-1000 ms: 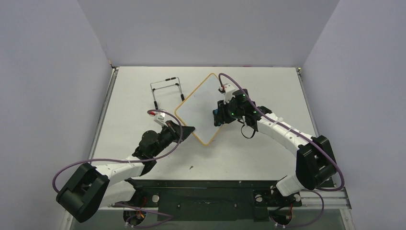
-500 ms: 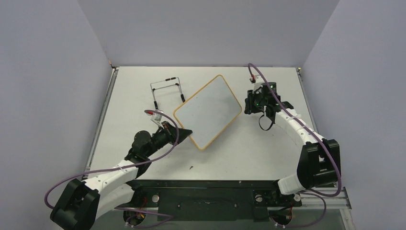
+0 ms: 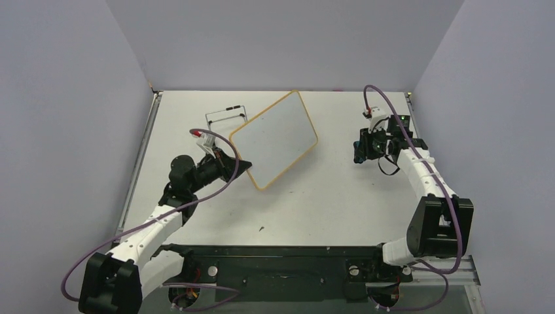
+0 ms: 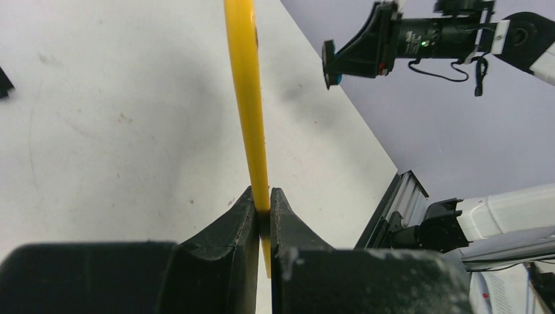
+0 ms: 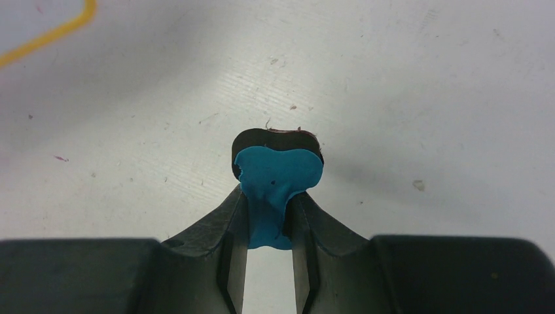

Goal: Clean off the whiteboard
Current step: Place the whiteboard eraser at the center of the board.

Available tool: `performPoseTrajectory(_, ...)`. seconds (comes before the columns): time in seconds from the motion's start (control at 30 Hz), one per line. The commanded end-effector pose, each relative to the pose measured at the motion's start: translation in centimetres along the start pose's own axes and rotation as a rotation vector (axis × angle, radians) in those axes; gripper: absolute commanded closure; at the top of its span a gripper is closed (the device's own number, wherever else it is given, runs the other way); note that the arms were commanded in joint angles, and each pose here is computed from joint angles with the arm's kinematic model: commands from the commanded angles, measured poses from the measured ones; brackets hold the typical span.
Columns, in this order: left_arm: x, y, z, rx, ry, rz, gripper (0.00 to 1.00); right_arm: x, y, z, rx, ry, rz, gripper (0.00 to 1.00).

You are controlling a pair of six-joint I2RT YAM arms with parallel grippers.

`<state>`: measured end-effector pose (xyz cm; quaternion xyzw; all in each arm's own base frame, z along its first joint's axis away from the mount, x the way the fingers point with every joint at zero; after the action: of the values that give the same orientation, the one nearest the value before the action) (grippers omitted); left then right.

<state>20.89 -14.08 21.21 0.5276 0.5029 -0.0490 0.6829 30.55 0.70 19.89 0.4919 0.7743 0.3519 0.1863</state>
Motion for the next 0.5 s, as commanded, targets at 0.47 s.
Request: performPoseTrajectory(0.47,-4.0,13.4,0.7,-0.094,-0.183,0.461,1.00,-2.5,-3.3,5.7,0.306,-0.060,0.032,1.00)
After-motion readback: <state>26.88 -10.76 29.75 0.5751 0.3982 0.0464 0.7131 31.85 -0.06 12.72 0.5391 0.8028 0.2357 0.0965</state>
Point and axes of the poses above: each gripper's point midway between its finger pads, its own z axis out along the fingers, its own x axis along the line the jaws close on, y = z × x, the point moved 9 cm from there along -z, back along the fingers, and after that the axes turned 6 degrees about -z, right-handed, at the moved point
